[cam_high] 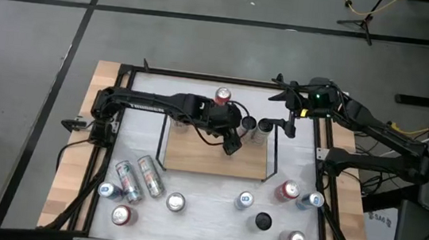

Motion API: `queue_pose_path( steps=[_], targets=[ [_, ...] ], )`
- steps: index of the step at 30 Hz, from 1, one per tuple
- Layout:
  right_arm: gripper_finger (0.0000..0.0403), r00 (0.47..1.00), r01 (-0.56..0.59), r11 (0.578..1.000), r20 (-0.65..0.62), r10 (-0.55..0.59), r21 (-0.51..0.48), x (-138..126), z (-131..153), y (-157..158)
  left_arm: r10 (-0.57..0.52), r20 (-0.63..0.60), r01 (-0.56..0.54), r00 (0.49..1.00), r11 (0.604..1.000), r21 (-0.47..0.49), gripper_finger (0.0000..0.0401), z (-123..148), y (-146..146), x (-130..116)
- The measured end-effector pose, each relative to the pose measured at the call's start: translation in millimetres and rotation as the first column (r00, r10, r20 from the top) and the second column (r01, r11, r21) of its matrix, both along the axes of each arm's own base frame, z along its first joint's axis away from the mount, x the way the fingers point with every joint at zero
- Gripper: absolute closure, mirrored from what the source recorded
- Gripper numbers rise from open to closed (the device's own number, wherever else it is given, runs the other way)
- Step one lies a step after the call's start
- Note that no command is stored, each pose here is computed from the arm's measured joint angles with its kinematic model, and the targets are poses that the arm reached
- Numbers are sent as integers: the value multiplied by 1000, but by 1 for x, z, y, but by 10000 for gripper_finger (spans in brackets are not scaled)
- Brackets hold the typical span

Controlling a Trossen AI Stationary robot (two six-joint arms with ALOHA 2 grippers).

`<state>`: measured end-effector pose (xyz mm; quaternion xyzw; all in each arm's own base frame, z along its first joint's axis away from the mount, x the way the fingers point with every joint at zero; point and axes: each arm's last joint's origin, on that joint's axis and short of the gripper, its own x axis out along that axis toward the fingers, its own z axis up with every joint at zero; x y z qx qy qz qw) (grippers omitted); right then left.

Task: Place canned beverage on shelf
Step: Put the top left white-pink soda can on the shelf aligned with other white-pink soda can

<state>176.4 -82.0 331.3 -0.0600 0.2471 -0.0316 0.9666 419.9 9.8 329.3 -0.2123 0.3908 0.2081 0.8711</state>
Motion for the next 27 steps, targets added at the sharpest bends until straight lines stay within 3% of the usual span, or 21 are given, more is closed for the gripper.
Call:
queue_pose_path(
  steps=[6, 11, 16, 24, 27],
  targets=[
    [42, 1000, 6, 1000, 3, -6, 11, 0, 0, 0, -29, 36, 27, 999, 999, 44, 82, 21, 11, -13],
    [42, 999, 18, 987, 31, -23, 158, 1, 1, 1, -115, 17, 111, 993, 981, 156, 82, 40, 29, -30],
    [43, 995, -31, 977, 95, 11, 213, 4, 6, 3, -120, -27, 123, 992, 965, 233, 82, 51, 59, -47],
    [43, 976, -155, 968, 183, 119, 196, 26, 22, 28, -111, -168, 161, 979, 934, 319, 82, 48, 114, -68],
    [43, 982, -133, 977, 158, 107, 165, 40, 25, 41, -125, -187, 181, 974, 929, 323, 82, 47, 135, -75]
  ],
)
